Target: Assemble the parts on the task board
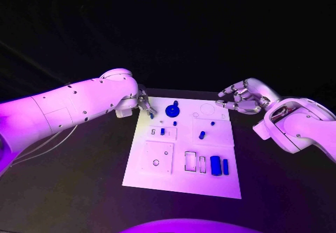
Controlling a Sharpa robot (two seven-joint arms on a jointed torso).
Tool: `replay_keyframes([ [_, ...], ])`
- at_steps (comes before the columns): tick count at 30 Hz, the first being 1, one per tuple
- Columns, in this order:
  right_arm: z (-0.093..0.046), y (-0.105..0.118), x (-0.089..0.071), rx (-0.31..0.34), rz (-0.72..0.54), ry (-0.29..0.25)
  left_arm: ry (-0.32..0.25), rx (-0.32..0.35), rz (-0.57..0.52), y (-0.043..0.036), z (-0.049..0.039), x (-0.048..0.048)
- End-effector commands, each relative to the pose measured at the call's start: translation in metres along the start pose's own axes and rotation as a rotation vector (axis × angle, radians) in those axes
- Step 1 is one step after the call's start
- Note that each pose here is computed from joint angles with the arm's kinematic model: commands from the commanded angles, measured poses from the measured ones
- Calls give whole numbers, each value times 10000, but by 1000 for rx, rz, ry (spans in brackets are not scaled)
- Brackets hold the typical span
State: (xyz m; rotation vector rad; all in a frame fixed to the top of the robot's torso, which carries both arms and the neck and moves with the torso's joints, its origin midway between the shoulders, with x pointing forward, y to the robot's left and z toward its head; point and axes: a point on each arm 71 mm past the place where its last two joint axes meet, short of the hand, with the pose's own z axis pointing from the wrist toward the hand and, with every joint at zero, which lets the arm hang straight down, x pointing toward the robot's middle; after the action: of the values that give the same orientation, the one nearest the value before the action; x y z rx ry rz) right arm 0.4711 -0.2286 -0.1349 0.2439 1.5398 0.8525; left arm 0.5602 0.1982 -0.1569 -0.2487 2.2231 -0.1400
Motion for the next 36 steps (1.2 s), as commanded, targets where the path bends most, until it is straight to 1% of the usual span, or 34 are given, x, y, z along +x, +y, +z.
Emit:
replay_keyframes([
  [1, 1, 10, 11, -12, -4, 9, 23, 17, 0, -27, 1, 21],
  [13, 4, 12, 13, -13, -4, 10, 41, 16, 9, -26, 5, 35],
  [22, 3, 10, 12, -13, -3, 9, 39, 10, 8, -17, 7, 34],
  [36, 4, 12, 14, -14, -3, 10, 39, 15, 4, -23, 6, 35],
])
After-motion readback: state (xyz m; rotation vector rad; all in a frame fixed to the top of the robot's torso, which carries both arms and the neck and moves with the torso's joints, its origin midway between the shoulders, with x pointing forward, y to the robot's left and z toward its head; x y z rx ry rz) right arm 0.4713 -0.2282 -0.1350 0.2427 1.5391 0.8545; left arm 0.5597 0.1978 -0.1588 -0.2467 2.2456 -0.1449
